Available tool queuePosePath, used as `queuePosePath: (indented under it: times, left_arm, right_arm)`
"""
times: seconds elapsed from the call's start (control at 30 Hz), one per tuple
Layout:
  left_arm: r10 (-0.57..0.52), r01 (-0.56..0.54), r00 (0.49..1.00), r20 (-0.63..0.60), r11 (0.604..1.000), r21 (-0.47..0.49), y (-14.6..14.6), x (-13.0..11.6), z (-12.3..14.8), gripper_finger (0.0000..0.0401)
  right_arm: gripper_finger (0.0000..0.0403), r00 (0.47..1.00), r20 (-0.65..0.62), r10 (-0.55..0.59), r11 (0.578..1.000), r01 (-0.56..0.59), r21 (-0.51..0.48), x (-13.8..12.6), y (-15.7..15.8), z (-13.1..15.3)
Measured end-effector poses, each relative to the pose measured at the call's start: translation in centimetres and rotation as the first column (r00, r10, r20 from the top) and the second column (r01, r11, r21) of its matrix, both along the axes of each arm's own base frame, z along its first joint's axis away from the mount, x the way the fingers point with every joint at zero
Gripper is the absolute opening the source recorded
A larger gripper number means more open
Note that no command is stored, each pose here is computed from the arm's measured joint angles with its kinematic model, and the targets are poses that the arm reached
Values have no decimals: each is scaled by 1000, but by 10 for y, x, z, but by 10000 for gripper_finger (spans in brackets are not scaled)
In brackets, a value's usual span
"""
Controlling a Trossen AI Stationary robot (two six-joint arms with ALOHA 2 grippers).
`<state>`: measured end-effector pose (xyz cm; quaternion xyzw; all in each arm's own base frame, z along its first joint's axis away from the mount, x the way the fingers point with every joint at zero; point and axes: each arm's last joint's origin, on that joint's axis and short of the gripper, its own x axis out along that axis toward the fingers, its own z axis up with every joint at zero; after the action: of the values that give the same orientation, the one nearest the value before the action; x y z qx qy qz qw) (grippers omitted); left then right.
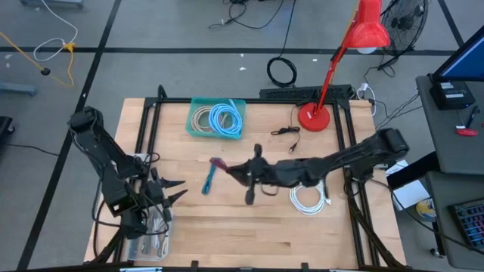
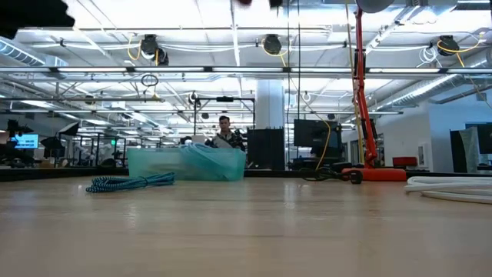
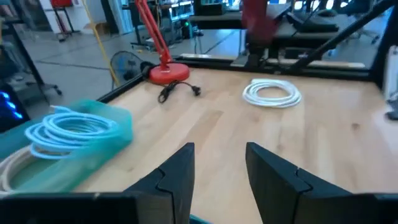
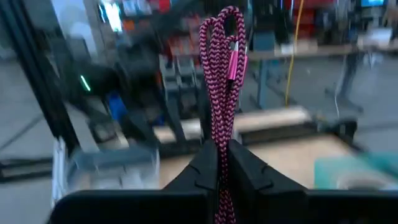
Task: Pick & Place USB Port
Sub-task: Put the pink black charger cable into the transparent bin
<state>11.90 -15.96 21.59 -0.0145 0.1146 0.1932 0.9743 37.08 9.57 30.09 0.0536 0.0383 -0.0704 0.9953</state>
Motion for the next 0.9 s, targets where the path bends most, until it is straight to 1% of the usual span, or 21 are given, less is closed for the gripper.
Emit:
queuePosePath:
  times: [0.07, 0.13, 0.2, 0.27, 0.3, 0.37, 0.43, 0.47, 0.5, 0.53, 0.57, 0.6, 0.63, 0.67, 0.7, 0.73, 0.77, 0.8, 0.9]
  left_arm:
    - [18, -18, 1000, -8, 1000, 1, 4, 2, -4, 147]
    - [46, -46, 999, 8, 999, -20, 7, 4, -7, 147]
    - [100, -97, 993, 55, 994, -59, 11, 9, -8, 147]
    - [177, -169, 976, 126, 983, -70, 17, 16, -7, 147]
    - [217, -209, 962, 165, 976, -63, 20, 21, -5, 147]
    - [286, -285, 935, 212, 958, -35, 25, 32, 0, 147]
    - [331, -336, 921, 204, 942, -9, 30, 45, 5, 147]
    - [342, -349, 921, 186, 937, 8, 32, 51, 7, 147]
    - [331, -339, 932, 148, 940, 34, 34, 59, 10, 147]
    - [294, -300, 950, 103, 953, 51, 34, 66, 14, 147]
    - [216, -219, 975, 60, 974, 55, 34, 74, 19, 147]
    - [93, -95, 995, 26, 993, 68, 33, 81, 23, 147]
    - [-41, 39, 999, 24, 996, 82, 32, 87, 26, 147]
    - [-178, 173, 983, 53, 981, 92, 29, 92, 29, 147]
    - [-300, 289, 949, 97, 951, 112, 27, 95, 32, 147]
    - [-380, 362, 914, 139, 922, 137, 26, 97, 32, 147]
    - [-425, 401, 888, 177, 902, 157, 26, 98, 33, 147]
    - [-437, 406, 876, 202, 896, 177, 27, 99, 33, 147]
    - [-408, 353, 880, 246, 905, 237, 34, 102, 39, 147]
  right_arm:
    - [9, 998, 55, 5, 1000, -4, -16, -9, -2, 18]
    - [9, 996, 94, 6, 1000, -3, -30, -15, -4, 29]
    - [9, 992, 124, 8, 999, -2, -50, -20, -6, 39]
    - [9, 986, 169, 8, 998, 2, -60, -22, -6, 45]
    - [9, 984, 178, 12, 997, 1, -75, -22, -6, 46]
    - [9, 981, 186, 64, 994, -46, -97, -21, -5, 46]
    - [9, 975, 189, 115, 991, -98, -96, -18, -7, 44]
    - [9, 971, 197, 135, 989, -121, -86, -17, -8, 44]
    - [9, 970, 194, 150, 987, -136, -83, -15, -10, 42]
    - [9, 969, 183, 164, 985, -151, -85, -15, -10, 41]
    - [8, 969, 176, 176, 983, -163, -86, -14, -10, 40]
    - [8, 968, 171, 183, 982, -170, -87, -14, -10, 39]
    - [8, 969, 166, 184, 981, -171, -88, -14, -10, 39]
    - [8, 969, 164, 185, 981, -172, -89, -14, -11, 39]
    - [8, 969, 161, 187, 981, -175, -90, -14, -10, 39]
    - [8, 970, 155, 189, 980, -177, -91, -14, -10, 38]
    - [8, 970, 149, 194, 979, -182, -92, -15, -8, 38]
    - [8, 969, 143, 200, 978, -188, -93, -15, -6, 37]
    - [8, 964, 146, 221, 973, -208, -104, -17, 2, 38]
